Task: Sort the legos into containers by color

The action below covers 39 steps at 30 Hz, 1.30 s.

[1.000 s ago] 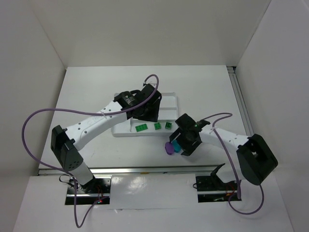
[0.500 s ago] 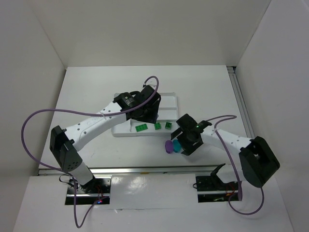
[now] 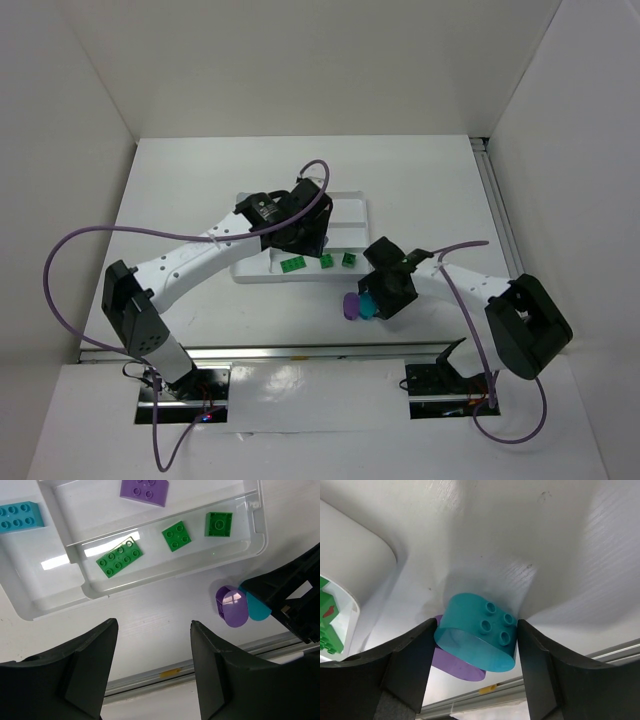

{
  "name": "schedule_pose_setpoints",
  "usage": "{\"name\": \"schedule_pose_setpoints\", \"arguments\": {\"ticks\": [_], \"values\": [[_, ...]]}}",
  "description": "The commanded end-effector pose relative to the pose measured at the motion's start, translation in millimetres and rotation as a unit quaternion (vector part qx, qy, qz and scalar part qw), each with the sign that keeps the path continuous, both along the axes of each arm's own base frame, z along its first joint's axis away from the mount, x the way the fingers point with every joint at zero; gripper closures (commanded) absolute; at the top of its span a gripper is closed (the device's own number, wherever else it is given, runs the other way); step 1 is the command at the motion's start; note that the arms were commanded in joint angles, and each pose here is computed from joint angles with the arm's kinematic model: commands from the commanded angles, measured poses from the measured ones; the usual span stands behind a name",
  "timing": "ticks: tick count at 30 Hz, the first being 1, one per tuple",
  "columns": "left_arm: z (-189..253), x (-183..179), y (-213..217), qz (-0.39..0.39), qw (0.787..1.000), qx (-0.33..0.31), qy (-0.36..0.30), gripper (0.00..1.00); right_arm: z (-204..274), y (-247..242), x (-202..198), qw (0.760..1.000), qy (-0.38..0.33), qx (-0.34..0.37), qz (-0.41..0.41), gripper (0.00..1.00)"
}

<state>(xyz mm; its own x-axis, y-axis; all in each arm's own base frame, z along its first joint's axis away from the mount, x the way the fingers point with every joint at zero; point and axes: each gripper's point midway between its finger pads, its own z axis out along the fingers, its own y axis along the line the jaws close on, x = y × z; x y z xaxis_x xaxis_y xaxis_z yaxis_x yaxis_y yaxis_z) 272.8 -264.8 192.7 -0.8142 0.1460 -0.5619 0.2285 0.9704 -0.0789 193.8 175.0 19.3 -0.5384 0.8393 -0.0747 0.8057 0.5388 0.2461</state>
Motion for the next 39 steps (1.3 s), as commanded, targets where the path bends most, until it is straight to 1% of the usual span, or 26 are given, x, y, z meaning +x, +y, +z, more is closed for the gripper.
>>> {"name": "schedule_pose_setpoints", "arguments": {"ticks": [1,3,5,7,8,9,12,13,14,15,16,17,18,19,22,23,25,28,30,32,34,35,36,37,38,39], "values": [[12,-1,2,-0.006,1.000,-0.011,-0.018,0.30,6,0,3,1.000,-0.004,0.003,-0.011,0.32],[12,-1,2,-0.006,1.000,-0.011,-0.018,0.30,6,1,1,1.000,-0.002,0.005,-0.004,0.32],[13,1,3,-0.004,1.000,-0.008,-0.021,0.30,11,1,4,1.000,-0.014,0.008,-0.005,0.33],[10,0,2,-0.006,1.000,-0.011,-0.017,0.30,15,-5,4,1.000,-0.018,-0.005,-0.003,0.39],[9,-2,0,-0.010,1.000,-0.014,-0.013,0.30,20,-6,9,0.999,-0.034,-0.010,0.001,0.40],[5,-7,-1,-0.023,1.000,-0.015,-0.002,0.30,24,-8,9,0.999,-0.041,-0.014,0.005,0.40],[-15,-29,-26,-0.089,0.991,-0.075,0.070,0.28,38,-9,18,0.996,-0.082,-0.012,0.026,0.40],[-16,-44,-37,-0.123,0.982,-0.108,0.096,0.28,35,-10,17,0.994,-0.092,-0.018,0.058,0.36],[-22,-50,-41,-0.134,0.977,-0.120,0.110,0.28,35,-10,16,0.993,-0.093,-0.020,0.064,0.34],[-34,-59,-40,-0.141,0.974,-0.122,0.130,0.26,39,-8,19,0.992,-0.105,-0.015,0.069,0.28],[-34,-66,-48,-0.158,0.966,-0.144,0.143,0.26,37,-9,19,0.987,-0.114,-0.026,0.109,0.20],[-36,-69,-50,-0.164,0.963,-0.150,0.151,0.26,36,-10,19,0.986,-0.112,-0.024,0.119,0.14],[-38,-72,-52,-0.169,0.960,-0.156,0.157,0.26,36,-10,18,0.984,-0.113,-0.029,0.131,0.11],[-44,-77,-52,-0.173,0.958,-0.159,0.166,0.26,38,-9,18,0.979,-0.116,-0.035,0.167,0.08],[-47,-78,-56,-0.179,0.954,-0.167,0.171,0.26,30,-18,14,0.978,-0.088,-0.059,0.179,0.08],[-46,-80,-57,-0.183,0.952,-0.170,0.175,0.26,36,-15,15,0.978,-0.087,-0.054,0.180,0.08],[-47,-82,-61,-0.194,0.948,-0.176,0.181,0.30,36,-16,13,0.979,-0.076,-0.059,0.181,0.14],[-44,-81,-65,-0.215,0.946,-0.176,0.166,0.32,47,-24,12,0.965,-0.108,-0.091,0.222,0.16],[-50,-78,-62,-0.206,0.950,-0.163,0.166,0.32,51,-29,13,0.958,-0.123,-0.104,0.236,0.17],[-50,-75,-60,-0.202,0.951,-0.164,0.166,0.32,59,-22,23,0.956,-0.152,-0.078,0.238,0.19],[-54,-74,-59,-0.199,0.953,-0.159,0.167,0.32,57,-16,22,0.965,-0.141,-0.026,0.221,0.19],[-49,-72,-62,-0.196,0.953,-0.164,0.164,0.32,50,-15,20,0.977,-0.120,-0.007,0.178,0.19],[-50,-70,-61,-0.194,0.954,-0.161,0.161,0.32,52,-9,18,0.982,-0.111,0.017,0.155,0.18],[-50,-69,-60,-0.187,0.956,-0.159,0.160,0.32,48,-10,13,0.988,-0.089,0.021,0.123,0.18],[-44,-68,-62,-0.189,0.956,-0.165,0.153,0.32,47,-10,9,0.992,-0.073,0.030,0.099,0.15],[-46,-66,-58,-0.181,0.960,-0.154,0.149,0.32,44,-11,6,0.996,-0.056,0.038,0.054,0.13]]}}
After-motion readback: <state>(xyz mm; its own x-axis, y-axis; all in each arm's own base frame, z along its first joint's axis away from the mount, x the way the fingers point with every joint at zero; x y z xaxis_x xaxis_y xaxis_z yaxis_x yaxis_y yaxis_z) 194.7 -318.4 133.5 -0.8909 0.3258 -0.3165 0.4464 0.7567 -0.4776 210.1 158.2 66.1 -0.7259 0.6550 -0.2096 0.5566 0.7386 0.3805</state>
